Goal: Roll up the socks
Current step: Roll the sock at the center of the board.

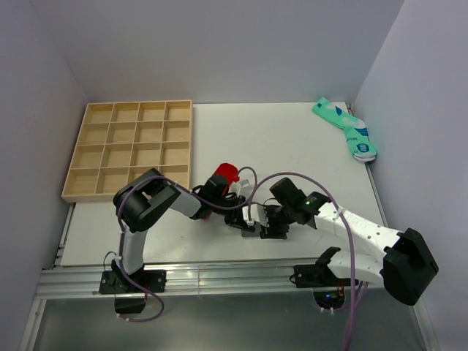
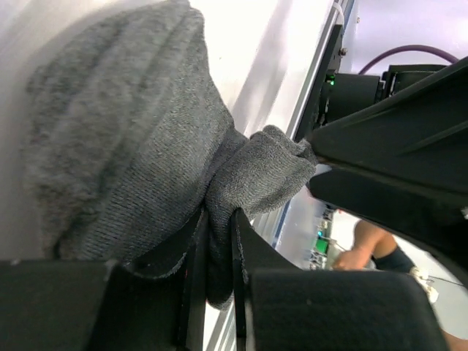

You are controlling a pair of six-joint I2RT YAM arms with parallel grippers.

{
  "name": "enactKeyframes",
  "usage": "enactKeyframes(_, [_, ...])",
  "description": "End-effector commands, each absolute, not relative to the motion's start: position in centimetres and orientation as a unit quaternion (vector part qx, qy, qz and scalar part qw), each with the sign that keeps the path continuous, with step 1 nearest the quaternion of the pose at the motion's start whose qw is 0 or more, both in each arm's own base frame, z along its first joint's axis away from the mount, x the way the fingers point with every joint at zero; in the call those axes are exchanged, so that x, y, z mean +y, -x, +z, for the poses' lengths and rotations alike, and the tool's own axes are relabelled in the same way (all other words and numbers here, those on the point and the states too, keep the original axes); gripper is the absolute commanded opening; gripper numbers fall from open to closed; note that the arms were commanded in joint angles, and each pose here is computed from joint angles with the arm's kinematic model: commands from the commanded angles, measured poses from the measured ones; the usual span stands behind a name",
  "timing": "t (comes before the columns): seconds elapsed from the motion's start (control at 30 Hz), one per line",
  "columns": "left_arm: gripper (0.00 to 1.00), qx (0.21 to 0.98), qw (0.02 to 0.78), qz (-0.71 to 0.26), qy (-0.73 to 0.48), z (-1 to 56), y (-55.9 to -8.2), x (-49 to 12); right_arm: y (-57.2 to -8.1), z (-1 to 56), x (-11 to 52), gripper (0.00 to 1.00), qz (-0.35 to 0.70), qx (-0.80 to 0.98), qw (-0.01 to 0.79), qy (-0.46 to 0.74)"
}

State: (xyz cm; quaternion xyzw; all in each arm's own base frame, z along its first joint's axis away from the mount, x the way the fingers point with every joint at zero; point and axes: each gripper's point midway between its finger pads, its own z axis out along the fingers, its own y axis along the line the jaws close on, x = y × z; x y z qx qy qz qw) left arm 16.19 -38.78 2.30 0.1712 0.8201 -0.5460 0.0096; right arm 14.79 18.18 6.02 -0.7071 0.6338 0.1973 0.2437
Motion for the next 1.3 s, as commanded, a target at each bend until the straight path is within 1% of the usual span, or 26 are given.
enactKeyframes(0.0, [0.0,0.847,-0.036,-0.511,-0.144,-0.3,-15.4,-37.3,-16.3,5.1,18.7,0.65,0.162,0.62,0.265,0.721])
enactKeyframes(0.33, [0.0,0.848,-0.045,-0.51,-0.14,-0.8,-15.8,-37.3,-16.4,3.2,19.9,0.64,0.154,0.616,0.26,0.727])
enactKeyframes(0.57, [0.0,0.85,-0.029,-0.508,-0.139,-0.6,-16.5,-37.5,-16.8,2.5,20.8,0.59,0.167,0.633,0.251,0.713])
enactKeyframes(0.67, [0.0,0.853,-0.012,-0.504,-0.134,-0.3,-17.1,-37.7,-17.1,2.4,21.3,0.47,0.174,0.644,0.244,0.704])
enactKeyframes(0.7, [0.0,0.857,-0.007,-0.499,-0.131,-0.4,-17.3,-37.6,-16.9,2.2,21.3,0.41,0.178,0.646,0.236,0.703])
enactKeyframes(0.77, [0.02,0.861,0.015,-0.492,-0.131,-0.1,-18.0,-37.6,-16.9,2.3,21.4,0.33,0.183,0.655,0.227,0.696])
enactKeyframes(0.8, [0.04,0.863,0.023,-0.488,-0.128,0.0,-18.2,-37.6,-16.9,2.2,21.4,0.26,0.19,0.66,0.222,0.692])
enactKeyframes(0.87, [0.08,0.864,0.042,-0.485,-0.129,0.6,-18.7,-37.6,-16.3,2.1,20.9,0.23,0.202,0.667,0.196,0.69])
enactKeyframes(0.9, [0.13,0.869,0.061,-0.475,-0.123,0.6,-19.3,-37.6,-16.4,2.2,21.0,0.2,0.209,0.669,0.188,0.688])
enactKeyframes(0.93, [0.15,0.868,0.075,-0.475,-0.124,1.1,-19.6,-37.6,-16.0,2.1,20.5,0.19,0.221,0.676,0.168,0.683])
enactKeyframes(0.97, [0.21,0.871,0.093,-0.468,-0.12,1.2,-20.2,-37.6,-16.2,2.1,20.6,0.17,0.224,0.68,0.161,0.679])
enactKeyframes(1.07, [0.25,0.871,0.128,-0.46,-0.115,2.2,-21.3,-37.6,-16.5,1.8,19.8,0.17,0.226,0.695,0.144,0.667])
enactKeyframes(1.1, [0.29,0.873,0.143,-0.453,-0.109,2.2,-21.7,-37.4,-16.6,1.7,19.7,0.17,0.226,0.698,0.141,0.664])
enactKeyframes(1.27, [0.32,0.866,0.209,-0.445,-0.093,4.3,-23.4,-36.8,-16.6,1.6,18.8,0.17,0.235,0.714,0.117,0.649])
